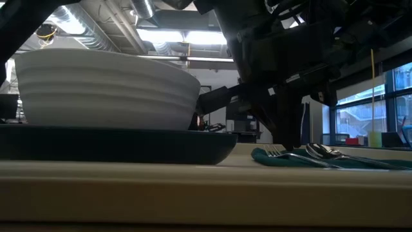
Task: Set up tray
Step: Put the silver fork on the green napkin to the left of the silver spoon
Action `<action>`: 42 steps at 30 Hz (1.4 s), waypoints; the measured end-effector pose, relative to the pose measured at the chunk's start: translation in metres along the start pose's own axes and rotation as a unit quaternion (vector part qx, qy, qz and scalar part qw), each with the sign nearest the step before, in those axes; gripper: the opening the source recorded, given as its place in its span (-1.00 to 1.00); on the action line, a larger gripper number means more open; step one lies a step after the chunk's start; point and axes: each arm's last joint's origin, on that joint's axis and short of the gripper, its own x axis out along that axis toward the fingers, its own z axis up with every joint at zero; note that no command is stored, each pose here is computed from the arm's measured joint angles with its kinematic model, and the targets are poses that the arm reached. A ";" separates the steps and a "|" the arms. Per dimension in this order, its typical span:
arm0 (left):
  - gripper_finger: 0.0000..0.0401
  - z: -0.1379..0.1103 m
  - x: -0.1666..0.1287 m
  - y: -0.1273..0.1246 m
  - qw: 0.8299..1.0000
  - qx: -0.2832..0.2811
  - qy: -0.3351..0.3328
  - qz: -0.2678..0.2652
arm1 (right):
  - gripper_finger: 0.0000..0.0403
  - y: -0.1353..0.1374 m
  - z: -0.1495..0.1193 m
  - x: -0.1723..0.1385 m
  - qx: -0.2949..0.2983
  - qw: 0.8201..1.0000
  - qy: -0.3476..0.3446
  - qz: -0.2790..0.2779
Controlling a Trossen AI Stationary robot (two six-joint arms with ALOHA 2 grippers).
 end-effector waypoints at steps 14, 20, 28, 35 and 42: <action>-0.89 0.001 0.013 -0.003 1.000 0.015 -0.015 -0.013 | -0.99 0.000 0.000 0.000 0.000 1.000 -0.001 0.000; -0.92 0.007 0.012 -0.004 0.999 0.040 -0.018 -0.004 | -0.99 0.000 0.000 0.000 0.000 1.000 0.000 0.000; -0.89 0.015 0.011 -0.006 0.998 0.054 -0.018 0.008 | -0.99 0.000 0.000 0.000 -0.001 1.000 0.001 -0.001; -0.90 0.020 0.010 -0.007 0.998 0.053 -0.017 0.009 | -0.99 0.000 0.000 0.000 -0.001 1.000 0.001 -0.002; -0.91 0.028 0.007 -0.011 0.998 0.061 -0.009 0.014 | -0.99 0.000 0.000 0.000 0.000 1.000 0.002 -0.002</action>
